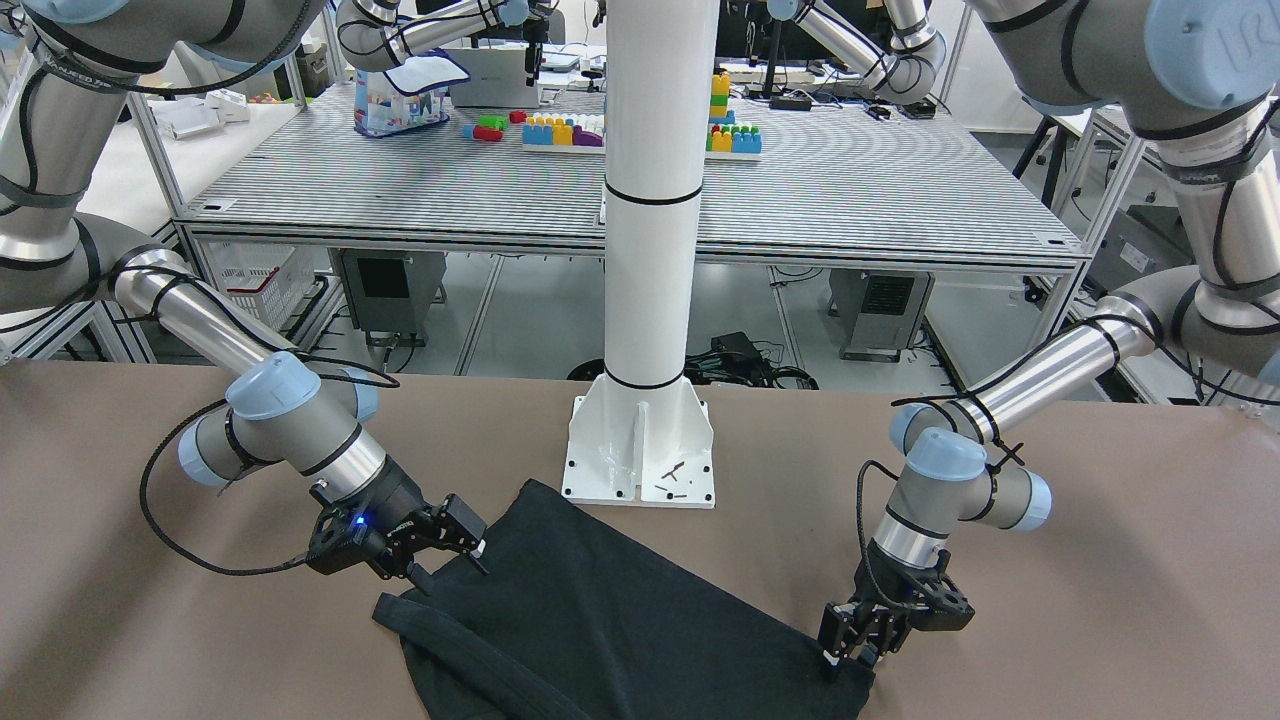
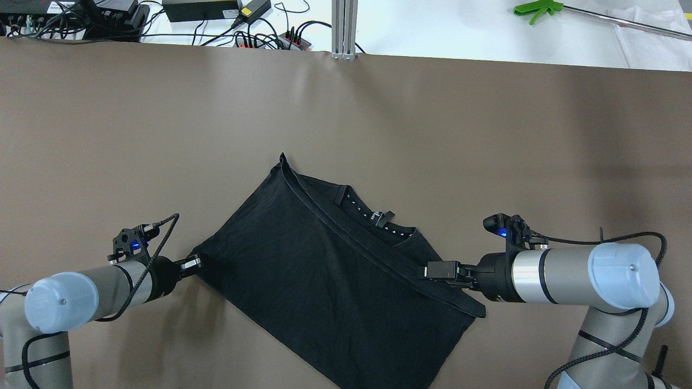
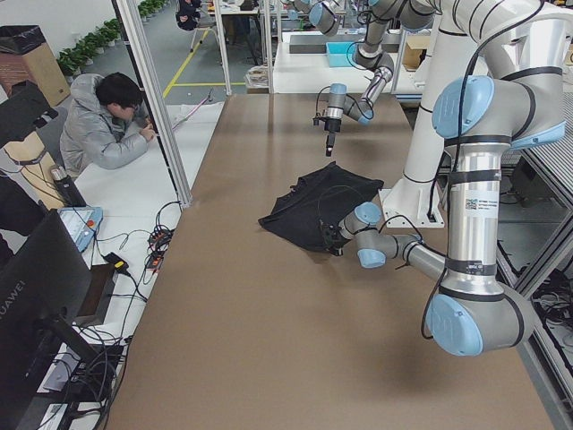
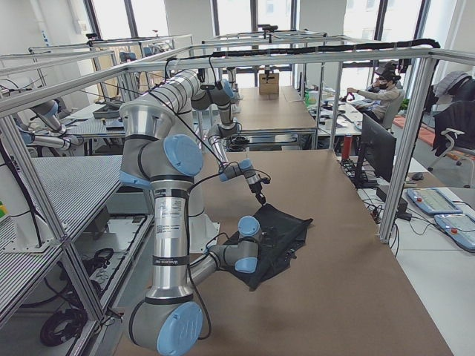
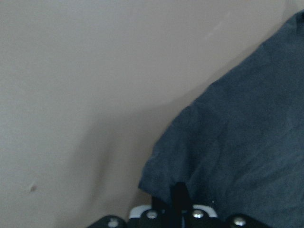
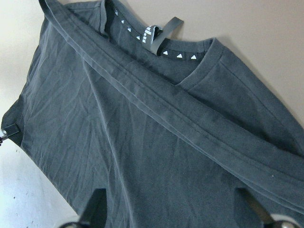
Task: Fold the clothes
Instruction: 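Grasp the shirt's other near corner with the left gripper while the right holds, then swing the left gripper's corner away from the robot, straightening the shirt upright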
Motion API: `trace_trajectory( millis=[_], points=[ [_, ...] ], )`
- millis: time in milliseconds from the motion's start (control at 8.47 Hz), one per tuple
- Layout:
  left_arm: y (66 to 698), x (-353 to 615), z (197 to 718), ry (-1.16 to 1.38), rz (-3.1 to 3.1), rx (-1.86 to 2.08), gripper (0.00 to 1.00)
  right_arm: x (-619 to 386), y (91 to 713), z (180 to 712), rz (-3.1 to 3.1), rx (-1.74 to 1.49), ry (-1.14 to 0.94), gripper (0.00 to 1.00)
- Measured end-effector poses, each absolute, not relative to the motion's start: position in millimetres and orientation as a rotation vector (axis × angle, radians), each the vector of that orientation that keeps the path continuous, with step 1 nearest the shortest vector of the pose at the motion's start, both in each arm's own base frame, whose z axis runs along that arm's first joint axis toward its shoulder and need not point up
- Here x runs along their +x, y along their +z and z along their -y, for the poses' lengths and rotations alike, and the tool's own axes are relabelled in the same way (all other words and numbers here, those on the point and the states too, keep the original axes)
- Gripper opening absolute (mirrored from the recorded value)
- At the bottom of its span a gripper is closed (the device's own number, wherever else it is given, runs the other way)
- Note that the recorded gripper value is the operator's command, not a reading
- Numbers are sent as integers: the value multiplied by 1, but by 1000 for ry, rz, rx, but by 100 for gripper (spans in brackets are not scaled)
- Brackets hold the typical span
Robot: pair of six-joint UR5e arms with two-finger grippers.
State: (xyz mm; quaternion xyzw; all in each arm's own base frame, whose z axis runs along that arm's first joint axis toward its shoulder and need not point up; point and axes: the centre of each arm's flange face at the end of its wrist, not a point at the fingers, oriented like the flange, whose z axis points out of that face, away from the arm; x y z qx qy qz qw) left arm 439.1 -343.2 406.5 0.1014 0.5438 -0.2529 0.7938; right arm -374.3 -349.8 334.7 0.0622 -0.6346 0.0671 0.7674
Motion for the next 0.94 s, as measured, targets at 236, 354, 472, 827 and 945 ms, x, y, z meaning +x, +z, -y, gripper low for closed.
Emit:
trace_trajectory(
  millis=[236, 354, 472, 827, 945],
  points=[
    [401, 441, 344, -542, -1179, 219, 0, -374, 335, 350, 1379, 135, 146, 94],
    [396, 441, 348, -540, -1186, 226, 0, -374, 334, 349, 1380, 134, 146, 94],
    [389, 439, 356, -547, -1191, 239, 0, -375, 335, 349, 1379, 132, 146, 94],
    [377, 420, 399, -560, -1178, 302, 0, -375, 337, 348, 1375, 127, 149, 94],
    [367, 417, 418, -571, -1164, 318, 0, -375, 338, 347, 1374, 125, 150, 94]
  ],
)
